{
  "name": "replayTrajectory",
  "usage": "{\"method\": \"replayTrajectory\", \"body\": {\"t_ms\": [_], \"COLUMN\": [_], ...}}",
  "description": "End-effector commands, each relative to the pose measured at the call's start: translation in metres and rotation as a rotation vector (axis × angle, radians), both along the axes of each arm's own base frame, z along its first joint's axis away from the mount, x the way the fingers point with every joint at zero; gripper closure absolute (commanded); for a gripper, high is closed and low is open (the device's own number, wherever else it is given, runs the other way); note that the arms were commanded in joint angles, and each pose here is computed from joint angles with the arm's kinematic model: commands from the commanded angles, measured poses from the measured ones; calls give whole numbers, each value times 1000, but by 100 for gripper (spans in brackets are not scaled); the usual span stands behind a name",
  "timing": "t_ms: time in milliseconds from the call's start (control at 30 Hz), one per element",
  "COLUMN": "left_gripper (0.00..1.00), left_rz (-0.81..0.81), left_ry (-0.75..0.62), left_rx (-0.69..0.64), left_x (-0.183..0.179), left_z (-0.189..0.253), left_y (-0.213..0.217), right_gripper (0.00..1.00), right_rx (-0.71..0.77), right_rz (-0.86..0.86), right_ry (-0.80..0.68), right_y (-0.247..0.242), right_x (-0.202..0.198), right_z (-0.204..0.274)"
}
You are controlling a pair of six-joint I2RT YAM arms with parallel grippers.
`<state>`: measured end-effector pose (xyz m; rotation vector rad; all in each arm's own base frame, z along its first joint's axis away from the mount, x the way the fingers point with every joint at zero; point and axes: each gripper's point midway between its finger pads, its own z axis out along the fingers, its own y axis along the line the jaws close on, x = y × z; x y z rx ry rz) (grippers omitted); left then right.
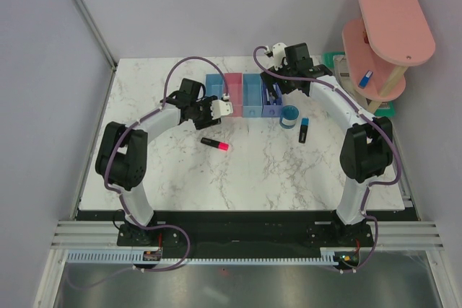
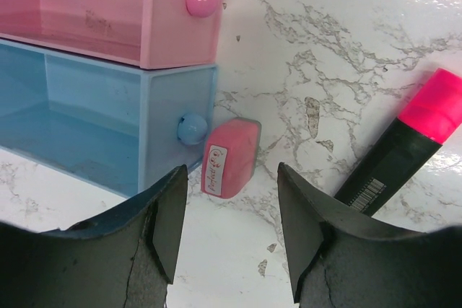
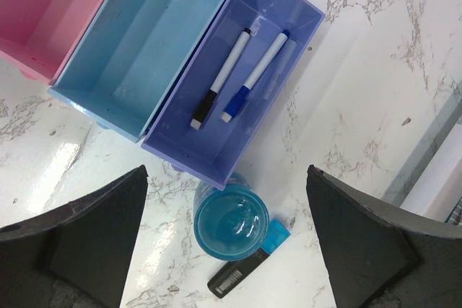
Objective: Sort the stationery into containers
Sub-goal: Pick up the stationery from the center of the board.
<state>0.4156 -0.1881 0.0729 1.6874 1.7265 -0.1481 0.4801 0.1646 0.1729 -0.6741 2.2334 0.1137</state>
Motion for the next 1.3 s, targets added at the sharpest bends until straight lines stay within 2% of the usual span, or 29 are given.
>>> {"method": "replayTrajectory", "body": {"t_ms": [0, 533, 833, 1000, 1167, 1267], "left_gripper": [40, 39, 32, 32, 37, 45], "left_rz": [2, -2, -27, -30, -34, -32], "left_ry": [-108, -187, -112, -84, -57, -43], "left_rx": [-21, 41, 71, 82, 92, 93], "left_x": [12, 36, 23, 19, 16, 16], "left_z": [34, 13, -7, -16, -26, -30], "left_y": [0, 4, 7, 9, 9, 9], "right_gripper": [2, 2, 2, 2, 2, 3], "right_rx": [41, 46, 50, 55, 58, 61], "right_rz": [5, 14, 15, 15, 11, 11], "right_ry": [-65, -48, -48, -43, -40, -47], "right_y": [4, 6, 7, 8, 7, 8], "right_x": [5, 3, 6, 5, 4, 4], "right_z": [34, 32, 32, 31, 30, 34]}}
